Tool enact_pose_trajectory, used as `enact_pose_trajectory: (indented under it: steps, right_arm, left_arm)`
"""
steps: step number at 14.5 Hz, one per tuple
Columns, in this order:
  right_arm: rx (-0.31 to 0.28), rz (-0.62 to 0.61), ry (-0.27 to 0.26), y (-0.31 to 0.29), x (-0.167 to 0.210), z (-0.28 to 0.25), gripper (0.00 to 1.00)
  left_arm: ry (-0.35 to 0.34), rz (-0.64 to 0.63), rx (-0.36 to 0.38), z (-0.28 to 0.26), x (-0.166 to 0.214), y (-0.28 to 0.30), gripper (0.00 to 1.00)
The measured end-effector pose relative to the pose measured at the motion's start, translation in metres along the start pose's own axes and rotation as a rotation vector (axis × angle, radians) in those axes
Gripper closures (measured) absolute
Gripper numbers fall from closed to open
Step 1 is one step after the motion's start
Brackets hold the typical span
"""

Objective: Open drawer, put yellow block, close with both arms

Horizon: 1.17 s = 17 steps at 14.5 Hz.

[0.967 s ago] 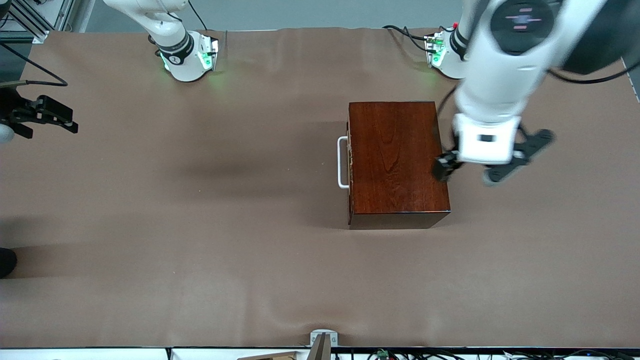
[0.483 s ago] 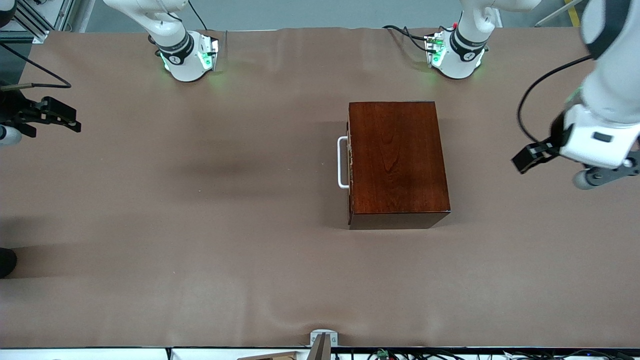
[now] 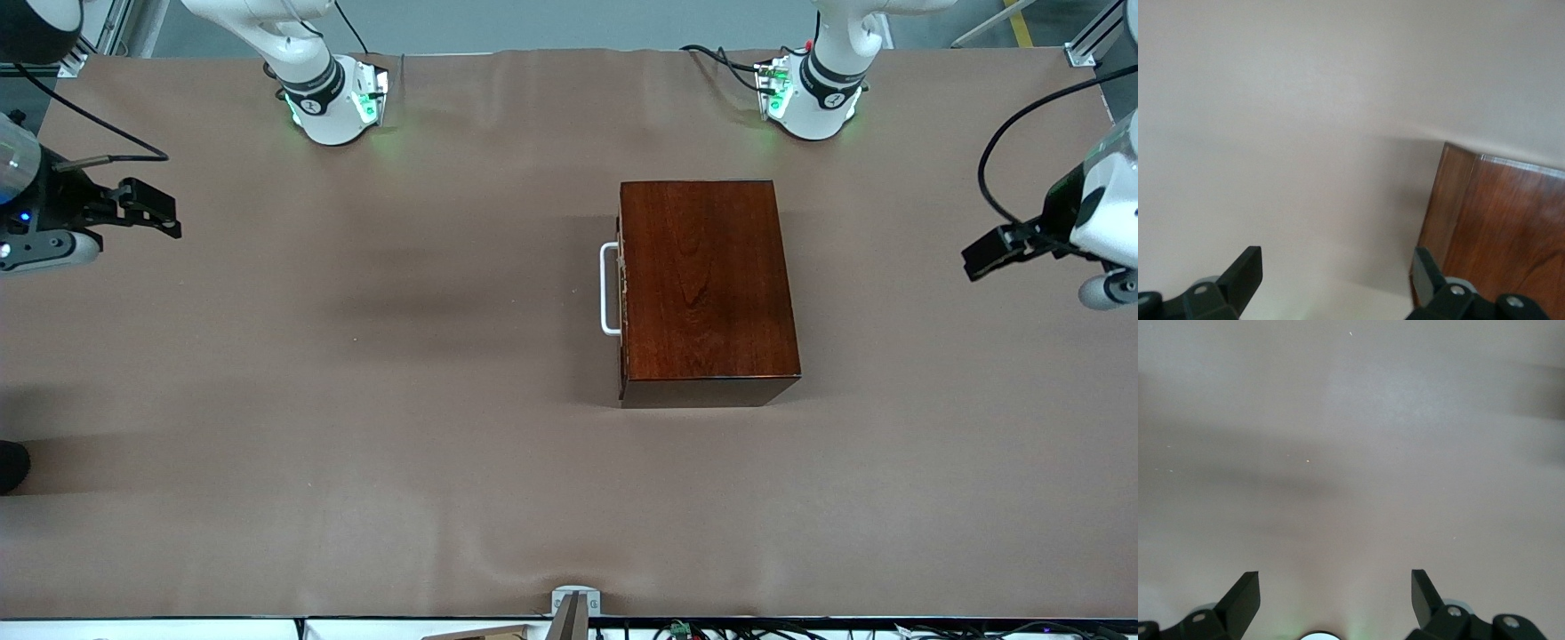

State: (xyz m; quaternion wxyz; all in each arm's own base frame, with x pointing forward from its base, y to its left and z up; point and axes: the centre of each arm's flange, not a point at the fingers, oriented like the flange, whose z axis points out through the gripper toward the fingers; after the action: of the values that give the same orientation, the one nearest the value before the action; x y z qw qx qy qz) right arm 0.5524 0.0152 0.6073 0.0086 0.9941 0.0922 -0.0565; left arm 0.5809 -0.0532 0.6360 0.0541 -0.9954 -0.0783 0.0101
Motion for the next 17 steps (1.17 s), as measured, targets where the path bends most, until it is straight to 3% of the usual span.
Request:
enact_pose_trajectory:
  steps: [5,8,12,17]
  right_arm:
    - [-0.014,0.014,-0.038,0.008,-0.005,0.002,0.00]
    - [-0.018,0.020,-0.049,0.007,-0.021,-0.029,0.00]
    - [-0.021,0.060,0.002,0.029,-0.022,-0.040,0.00]
    - [-0.017,0.064,0.060,0.034,-0.009,-0.038,0.00]
  left_arm:
    - [0.024,0.137,0.004,0.015,-0.041,-0.016,0.00]
    - [0.036,0.149,-0.044,0.008,-0.072,-0.012,0.00]
    - [0.071,0.166,-0.092,-0.012,-0.090,-0.003,0.00]
    - [0.082,0.149,-0.129,-0.014,-0.082,-0.007,0.00]
